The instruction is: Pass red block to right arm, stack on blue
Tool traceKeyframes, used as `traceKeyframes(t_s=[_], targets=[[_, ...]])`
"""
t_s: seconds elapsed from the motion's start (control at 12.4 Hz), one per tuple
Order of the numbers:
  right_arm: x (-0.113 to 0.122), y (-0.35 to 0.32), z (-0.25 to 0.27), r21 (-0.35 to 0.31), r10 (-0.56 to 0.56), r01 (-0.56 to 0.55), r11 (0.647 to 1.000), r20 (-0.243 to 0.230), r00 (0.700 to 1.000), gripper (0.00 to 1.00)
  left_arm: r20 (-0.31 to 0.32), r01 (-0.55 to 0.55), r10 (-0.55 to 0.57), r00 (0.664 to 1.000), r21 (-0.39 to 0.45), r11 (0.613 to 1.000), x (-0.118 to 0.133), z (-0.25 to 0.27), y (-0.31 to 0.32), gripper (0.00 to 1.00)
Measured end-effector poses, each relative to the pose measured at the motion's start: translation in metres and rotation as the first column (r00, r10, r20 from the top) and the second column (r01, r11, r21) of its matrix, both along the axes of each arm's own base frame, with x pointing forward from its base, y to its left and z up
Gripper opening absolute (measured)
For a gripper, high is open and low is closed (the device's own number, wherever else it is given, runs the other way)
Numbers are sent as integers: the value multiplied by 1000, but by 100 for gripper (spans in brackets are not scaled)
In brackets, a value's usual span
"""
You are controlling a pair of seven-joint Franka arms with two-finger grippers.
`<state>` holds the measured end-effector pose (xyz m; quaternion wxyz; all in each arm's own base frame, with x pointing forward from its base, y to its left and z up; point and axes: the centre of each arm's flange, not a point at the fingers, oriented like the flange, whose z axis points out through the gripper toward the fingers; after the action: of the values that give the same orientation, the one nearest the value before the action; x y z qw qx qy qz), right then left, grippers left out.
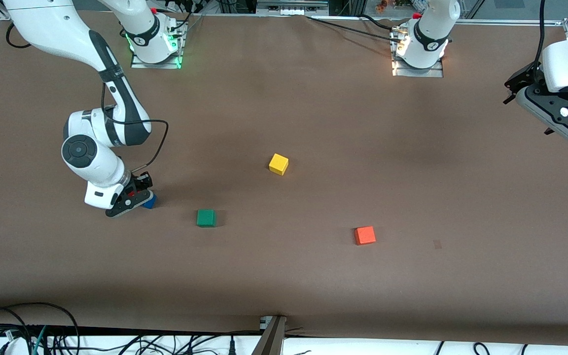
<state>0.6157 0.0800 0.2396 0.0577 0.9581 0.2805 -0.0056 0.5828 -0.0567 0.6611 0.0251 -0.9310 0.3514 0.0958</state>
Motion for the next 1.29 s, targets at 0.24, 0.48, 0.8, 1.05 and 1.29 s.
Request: traceKeyframes(t_s=[0.24, 0.48, 0.8, 1.05, 1.29], targets=[[1, 0, 1, 1, -1, 1, 1000, 4, 1000, 76, 17, -104, 104, 994, 17, 994, 0, 2, 5, 100], [4, 0, 7, 3, -1, 1, 1000, 18, 1000, 100, 47, -165, 164, 985, 26, 986, -5, 13, 3, 100], [5, 1, 41, 8, -38, 38, 999, 20, 999, 100, 114, -183, 177, 978, 38, 982, -30, 50, -4, 100], [-4, 9, 112, 0, -210, 211, 978, -62, 976, 100, 120, -275, 276, 953, -24, 961, -56, 75, 24, 100], [-13, 26, 203, -27, -395, 396, 918, -141, 908, 100, 108, -370, 371, 922, -36, 929, -72, 66, 58, 100]])
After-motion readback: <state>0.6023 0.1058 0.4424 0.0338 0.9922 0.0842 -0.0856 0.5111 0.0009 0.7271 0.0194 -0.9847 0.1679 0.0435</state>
